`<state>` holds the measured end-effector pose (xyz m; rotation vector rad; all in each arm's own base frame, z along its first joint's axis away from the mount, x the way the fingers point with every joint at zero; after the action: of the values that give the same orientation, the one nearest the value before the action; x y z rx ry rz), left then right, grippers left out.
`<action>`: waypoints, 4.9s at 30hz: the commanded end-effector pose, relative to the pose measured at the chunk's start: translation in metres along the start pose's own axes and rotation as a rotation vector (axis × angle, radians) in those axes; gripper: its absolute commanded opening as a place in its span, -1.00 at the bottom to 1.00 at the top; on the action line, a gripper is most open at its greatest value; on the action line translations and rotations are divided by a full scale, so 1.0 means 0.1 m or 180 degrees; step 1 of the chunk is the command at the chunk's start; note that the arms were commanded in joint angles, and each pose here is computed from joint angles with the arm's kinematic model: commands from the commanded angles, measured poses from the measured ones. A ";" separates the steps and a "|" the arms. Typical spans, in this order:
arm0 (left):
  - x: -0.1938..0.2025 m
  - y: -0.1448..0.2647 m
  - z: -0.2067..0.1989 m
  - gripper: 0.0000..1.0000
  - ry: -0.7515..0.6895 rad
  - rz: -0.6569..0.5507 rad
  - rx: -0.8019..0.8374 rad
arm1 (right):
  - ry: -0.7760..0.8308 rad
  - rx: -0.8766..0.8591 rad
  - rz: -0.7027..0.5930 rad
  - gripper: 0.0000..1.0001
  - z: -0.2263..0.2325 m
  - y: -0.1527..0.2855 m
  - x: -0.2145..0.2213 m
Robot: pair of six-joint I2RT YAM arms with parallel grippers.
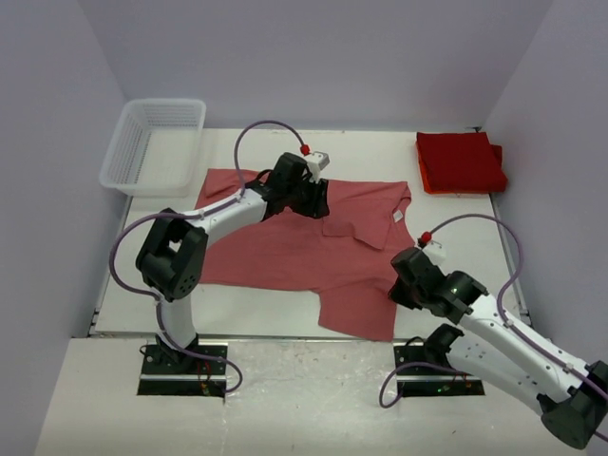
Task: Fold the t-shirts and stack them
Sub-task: Fold the flattened tshirt in 1/3 of the way, then grap the side of the flattened tshirt closest away from the robot with both arms
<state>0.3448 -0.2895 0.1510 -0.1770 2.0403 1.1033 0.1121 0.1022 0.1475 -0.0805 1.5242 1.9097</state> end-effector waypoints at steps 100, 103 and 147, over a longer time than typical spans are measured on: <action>1.63 2.14 1.44 0.16 0.2489 0.0445 -0.3371 | 0.0770 -0.0373 -0.0137 -1.00 0.40 -0.03 0.57; 1.73 2.12 1.54 0.22 0.2699 0.0568 -0.3314 | 0.0748 -0.0406 -0.0160 -1.00 0.35 -0.02 0.57; 2.18 2.14 2.07 -0.78 0.3446 0.0986 -0.3073 | 0.0541 -0.0304 -0.0234 -1.00 0.28 0.08 0.47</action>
<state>0.2099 0.0425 0.0782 -1.1748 2.2130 2.5447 0.0764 0.1492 0.1326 -0.3560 1.5329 2.0126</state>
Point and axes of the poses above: each gripper's point midway between its finger pads, its own y axis back along the fingers, its own z axis along the line the jaws close on, x = y × z, the point moved 7 cm from there along y, back along the fingers, and after that the axes turned 3 degrees about -y, right-handed, at the moved point
